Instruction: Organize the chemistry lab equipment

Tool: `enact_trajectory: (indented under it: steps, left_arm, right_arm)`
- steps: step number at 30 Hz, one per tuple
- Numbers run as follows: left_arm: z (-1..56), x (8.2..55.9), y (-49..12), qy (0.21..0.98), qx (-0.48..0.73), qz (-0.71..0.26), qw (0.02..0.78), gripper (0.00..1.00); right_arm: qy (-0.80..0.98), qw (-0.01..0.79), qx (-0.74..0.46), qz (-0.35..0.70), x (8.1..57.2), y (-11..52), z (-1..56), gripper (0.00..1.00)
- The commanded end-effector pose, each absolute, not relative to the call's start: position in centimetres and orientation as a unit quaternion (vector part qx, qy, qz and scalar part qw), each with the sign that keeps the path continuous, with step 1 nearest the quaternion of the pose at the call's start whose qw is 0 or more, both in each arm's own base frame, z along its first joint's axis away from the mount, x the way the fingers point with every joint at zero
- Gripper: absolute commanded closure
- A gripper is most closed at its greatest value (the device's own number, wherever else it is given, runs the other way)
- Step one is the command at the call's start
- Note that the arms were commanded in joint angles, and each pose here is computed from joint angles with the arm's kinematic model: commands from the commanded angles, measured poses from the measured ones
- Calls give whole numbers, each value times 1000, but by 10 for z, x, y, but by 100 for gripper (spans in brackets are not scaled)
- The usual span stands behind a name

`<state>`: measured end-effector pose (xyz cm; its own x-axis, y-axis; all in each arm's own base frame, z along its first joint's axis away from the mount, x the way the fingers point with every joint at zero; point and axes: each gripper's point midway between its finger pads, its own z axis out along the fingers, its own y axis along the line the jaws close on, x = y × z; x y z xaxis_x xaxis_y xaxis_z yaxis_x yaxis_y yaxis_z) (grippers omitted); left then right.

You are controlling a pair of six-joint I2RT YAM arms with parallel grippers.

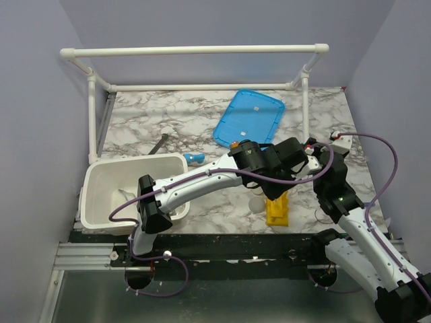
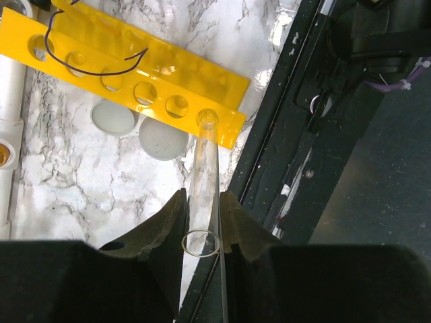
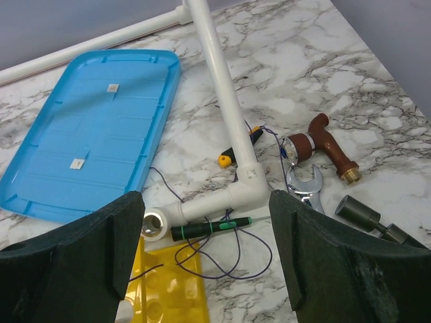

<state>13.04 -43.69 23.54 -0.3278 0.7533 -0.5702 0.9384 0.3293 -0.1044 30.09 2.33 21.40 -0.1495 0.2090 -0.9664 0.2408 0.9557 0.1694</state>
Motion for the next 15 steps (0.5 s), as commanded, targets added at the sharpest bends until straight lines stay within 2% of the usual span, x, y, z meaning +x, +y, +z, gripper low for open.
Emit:
enact_trajectory:
  steps: [1,10,15]
  left_arm:
    - [231,126,-445,773,561,-203,215,81]
    - [221,125,-447,768,576,-185,212,73]
    - [224,124,-455,763,575,-198,218,64]
  right_arm:
    - [764,627,150,-14,300,25,203,18]
    - [770,621,150,-14,300,26,196,18]
    - [770,619,150,-12,300,26,194,18]
